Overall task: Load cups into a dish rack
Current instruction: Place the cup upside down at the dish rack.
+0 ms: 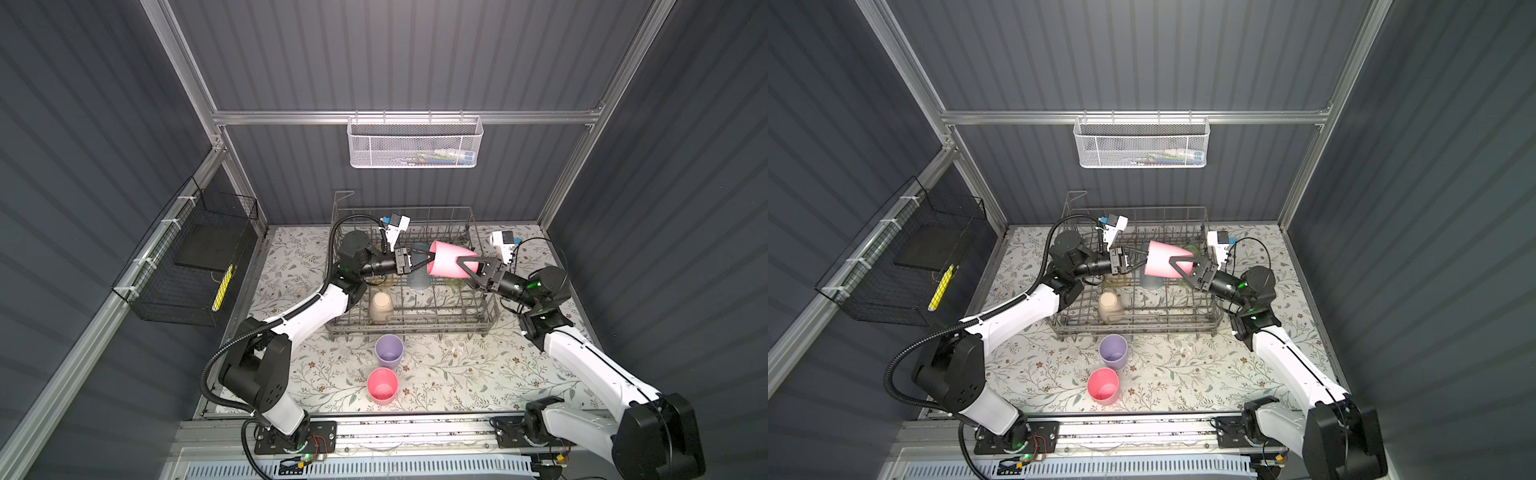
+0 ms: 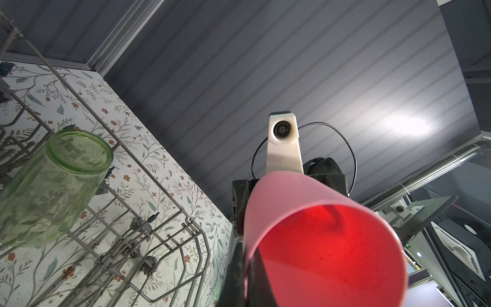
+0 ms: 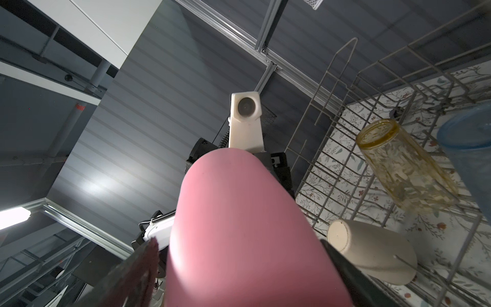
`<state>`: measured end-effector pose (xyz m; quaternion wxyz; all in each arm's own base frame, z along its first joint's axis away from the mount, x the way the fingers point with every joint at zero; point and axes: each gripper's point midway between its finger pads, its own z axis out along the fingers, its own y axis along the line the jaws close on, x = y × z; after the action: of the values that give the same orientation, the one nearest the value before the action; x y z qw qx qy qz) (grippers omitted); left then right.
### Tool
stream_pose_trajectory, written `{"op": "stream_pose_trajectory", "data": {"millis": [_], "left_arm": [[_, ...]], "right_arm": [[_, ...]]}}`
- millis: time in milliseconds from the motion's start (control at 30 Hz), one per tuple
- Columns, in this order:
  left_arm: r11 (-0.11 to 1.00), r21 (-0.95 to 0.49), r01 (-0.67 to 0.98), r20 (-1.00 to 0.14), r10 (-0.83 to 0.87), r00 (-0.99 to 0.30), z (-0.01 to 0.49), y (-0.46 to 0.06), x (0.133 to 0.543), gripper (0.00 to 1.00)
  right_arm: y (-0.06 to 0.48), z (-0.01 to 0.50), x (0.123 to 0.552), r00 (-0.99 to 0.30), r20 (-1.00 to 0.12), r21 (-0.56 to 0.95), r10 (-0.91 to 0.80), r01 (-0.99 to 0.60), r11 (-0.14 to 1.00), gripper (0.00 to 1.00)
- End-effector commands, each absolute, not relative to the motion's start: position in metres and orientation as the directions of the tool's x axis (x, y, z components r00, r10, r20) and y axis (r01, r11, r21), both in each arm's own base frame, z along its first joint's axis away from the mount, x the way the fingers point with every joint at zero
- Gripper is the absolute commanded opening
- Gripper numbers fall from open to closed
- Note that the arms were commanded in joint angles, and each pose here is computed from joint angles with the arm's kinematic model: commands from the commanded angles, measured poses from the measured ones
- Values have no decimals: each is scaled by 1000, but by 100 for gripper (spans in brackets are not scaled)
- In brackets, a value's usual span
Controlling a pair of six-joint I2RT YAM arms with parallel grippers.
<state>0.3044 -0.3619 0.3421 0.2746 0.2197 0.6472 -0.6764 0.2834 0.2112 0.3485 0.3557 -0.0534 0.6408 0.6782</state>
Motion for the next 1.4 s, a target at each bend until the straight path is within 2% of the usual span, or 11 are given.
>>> {"op": "stream_pose_trajectory", "data": {"millis": [0, 467, 900, 1167, 1367], "left_arm": [[-47, -745, 665, -662, -69, -747, 344, -365, 298, 0], [-54, -756, 653, -650, -55, -758, 336, -370, 298, 0], [-44, -757, 652, -650, -43, -759, 333, -369, 296, 0], [-31, -744, 668, -666, -58, -744, 338, -365, 295, 12], [-30, -735, 677, -674, -78, -735, 342, -362, 295, 18]], "right_arm": [[213, 362, 280, -722, -556, 805, 411, -591, 50, 89], [216, 361, 280, -727, -553, 806, 406, -590, 42, 82], [215, 365, 278, -717, -559, 795, 417, -606, 22, 60], [210, 374, 270, -688, -581, 768, 434, -640, 14, 49], [204, 379, 263, -663, -606, 749, 440, -662, 33, 46]]}}
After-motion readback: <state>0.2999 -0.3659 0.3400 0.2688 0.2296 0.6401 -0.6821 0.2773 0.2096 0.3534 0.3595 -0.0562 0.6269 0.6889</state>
